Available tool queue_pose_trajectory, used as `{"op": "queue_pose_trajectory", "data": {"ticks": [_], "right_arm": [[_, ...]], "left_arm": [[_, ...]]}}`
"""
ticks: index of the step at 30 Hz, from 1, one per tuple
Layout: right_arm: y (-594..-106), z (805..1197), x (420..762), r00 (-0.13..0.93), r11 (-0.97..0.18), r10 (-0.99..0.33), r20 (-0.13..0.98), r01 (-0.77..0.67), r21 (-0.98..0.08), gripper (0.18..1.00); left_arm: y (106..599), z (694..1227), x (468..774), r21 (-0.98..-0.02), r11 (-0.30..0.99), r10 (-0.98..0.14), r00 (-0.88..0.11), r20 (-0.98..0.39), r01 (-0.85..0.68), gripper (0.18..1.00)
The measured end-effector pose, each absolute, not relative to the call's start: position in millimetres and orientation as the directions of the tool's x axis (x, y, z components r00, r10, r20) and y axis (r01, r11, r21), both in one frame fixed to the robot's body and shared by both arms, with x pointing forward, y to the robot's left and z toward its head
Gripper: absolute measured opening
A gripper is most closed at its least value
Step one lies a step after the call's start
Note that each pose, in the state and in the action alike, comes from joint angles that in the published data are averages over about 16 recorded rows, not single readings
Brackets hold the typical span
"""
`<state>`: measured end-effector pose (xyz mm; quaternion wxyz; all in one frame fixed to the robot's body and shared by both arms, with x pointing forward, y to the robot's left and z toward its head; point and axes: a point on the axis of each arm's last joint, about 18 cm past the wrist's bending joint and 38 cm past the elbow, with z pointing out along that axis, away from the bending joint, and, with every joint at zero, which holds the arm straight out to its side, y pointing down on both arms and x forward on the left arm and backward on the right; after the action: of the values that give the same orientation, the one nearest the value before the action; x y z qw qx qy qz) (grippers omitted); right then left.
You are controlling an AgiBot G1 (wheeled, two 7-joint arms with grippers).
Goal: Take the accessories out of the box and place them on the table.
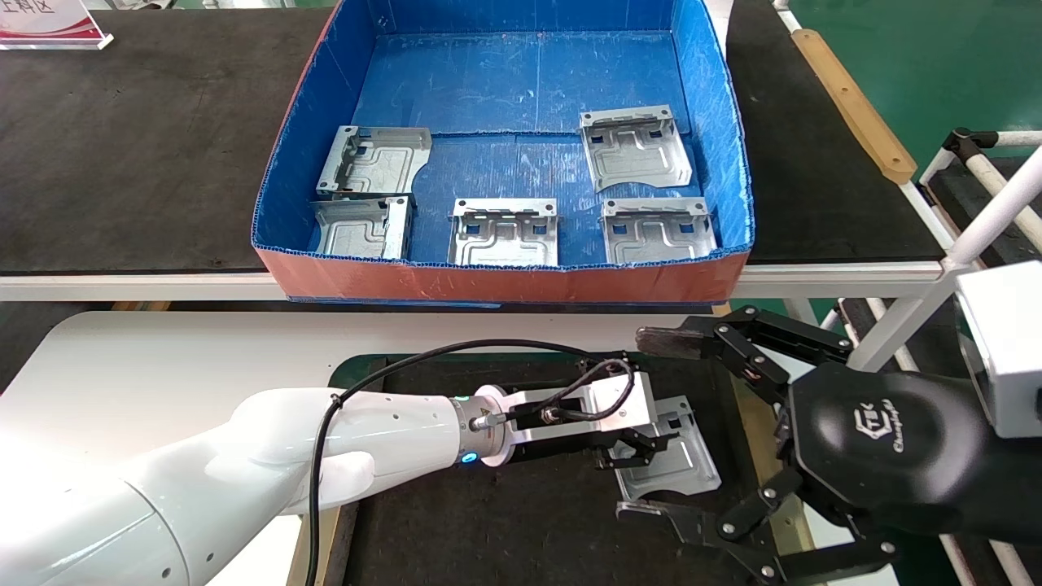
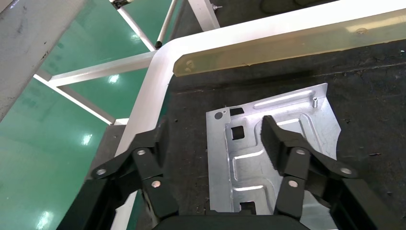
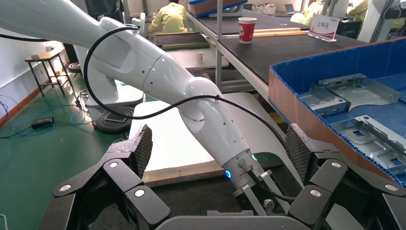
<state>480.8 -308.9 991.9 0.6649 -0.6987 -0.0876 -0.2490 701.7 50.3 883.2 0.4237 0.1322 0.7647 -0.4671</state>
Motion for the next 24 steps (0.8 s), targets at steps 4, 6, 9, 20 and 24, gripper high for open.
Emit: {"op": "queue_pose_trajectory", "data": {"ticks": [4,6,9,20,24], "right_arm": [[-309,992,481,0.861,-0.100,-0.209,0.464,0.454,-0.886,1.001],[-309,992,481,0.861,-0.100,-0.209,0.464,0.453,-0.886,1.001],[-309,992,481,0.861,-0.100,-0.209,0.464,0.453,-0.886,1.001],[-309,992,481,0.861,-0.100,-0.209,0.464,0.453,-0.886,1.001],[-309,992,481,0.861,-0.100,-0.209,0.464,0.453,-0.886,1.001]], "left_arm": [[58,886,695,-0.650,0.486,-0.219,-0.638,-0.738,0.585,0.717],[63,889,691,-0.678,0.457,-0.234,-0.657,-0.716,0.576,0.765],[73,893,684,-0.721,0.408,-0.256,-0.688,-0.679,0.560,0.815],[117,918,652,-0.832,0.226,-0.302,-0.775,-0.555,0.507,0.959],[136,927,639,-0.853,0.170,-0.305,-0.797,-0.522,0.493,0.986]]}}
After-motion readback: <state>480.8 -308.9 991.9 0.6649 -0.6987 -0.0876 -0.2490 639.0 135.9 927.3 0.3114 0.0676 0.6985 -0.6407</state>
